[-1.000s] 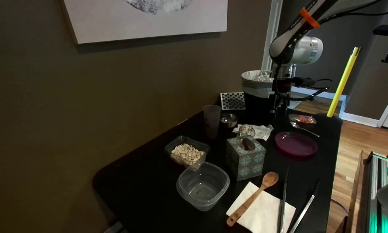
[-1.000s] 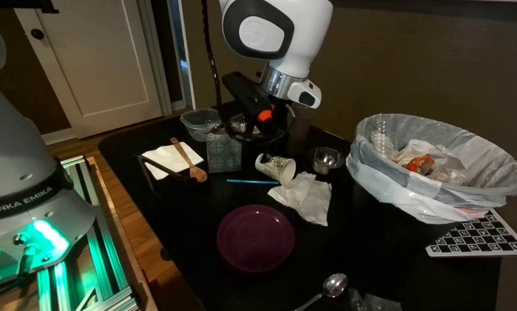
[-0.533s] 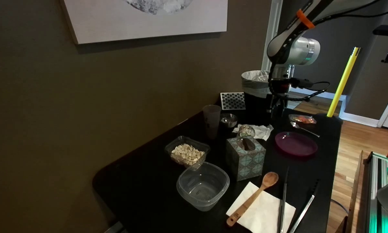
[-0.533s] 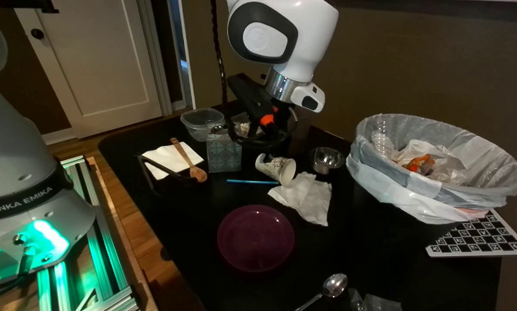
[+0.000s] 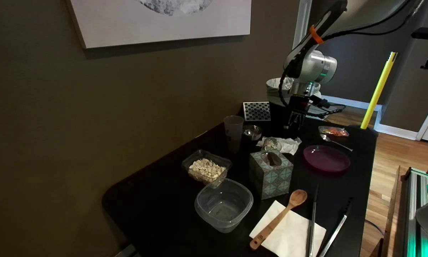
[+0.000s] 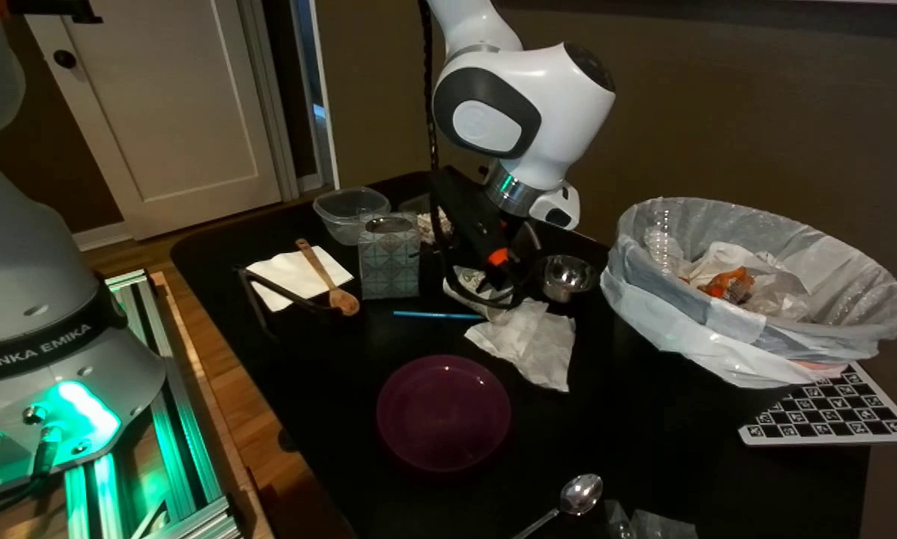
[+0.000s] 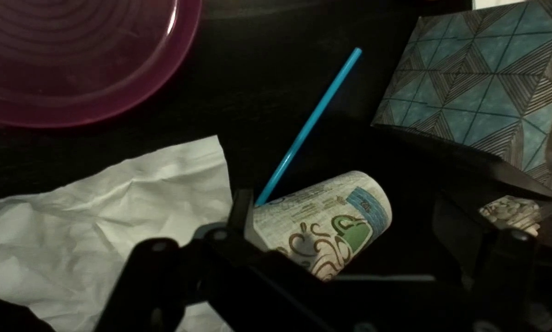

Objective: Put the paper cup in an upright position

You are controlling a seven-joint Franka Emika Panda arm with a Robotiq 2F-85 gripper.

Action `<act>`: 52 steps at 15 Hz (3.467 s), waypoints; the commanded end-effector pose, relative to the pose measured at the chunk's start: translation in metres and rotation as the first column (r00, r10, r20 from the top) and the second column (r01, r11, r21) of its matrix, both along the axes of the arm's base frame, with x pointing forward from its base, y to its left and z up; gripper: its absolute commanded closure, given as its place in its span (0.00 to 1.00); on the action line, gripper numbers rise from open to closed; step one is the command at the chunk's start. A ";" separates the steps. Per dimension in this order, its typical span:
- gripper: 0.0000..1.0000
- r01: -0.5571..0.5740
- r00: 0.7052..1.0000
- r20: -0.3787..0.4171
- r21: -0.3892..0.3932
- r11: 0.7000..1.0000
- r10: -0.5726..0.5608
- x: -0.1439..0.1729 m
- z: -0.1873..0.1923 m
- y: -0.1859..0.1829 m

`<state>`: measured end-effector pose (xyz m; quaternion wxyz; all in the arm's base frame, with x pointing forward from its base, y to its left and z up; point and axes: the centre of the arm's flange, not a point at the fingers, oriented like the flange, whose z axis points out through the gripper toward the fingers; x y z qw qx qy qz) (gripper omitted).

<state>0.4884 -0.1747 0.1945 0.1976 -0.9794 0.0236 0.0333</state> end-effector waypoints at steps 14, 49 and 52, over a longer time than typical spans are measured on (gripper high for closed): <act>0.34 0.028 0.985 0.165 0.151 0.988 -0.053 0.048 -0.063 -0.013; 0.62 -0.291 0.828 0.267 -0.547 0.785 0.493 0.006 -0.031 0.139; 0.40 -0.240 0.848 0.280 -0.555 0.796 0.451 0.008 -0.015 0.128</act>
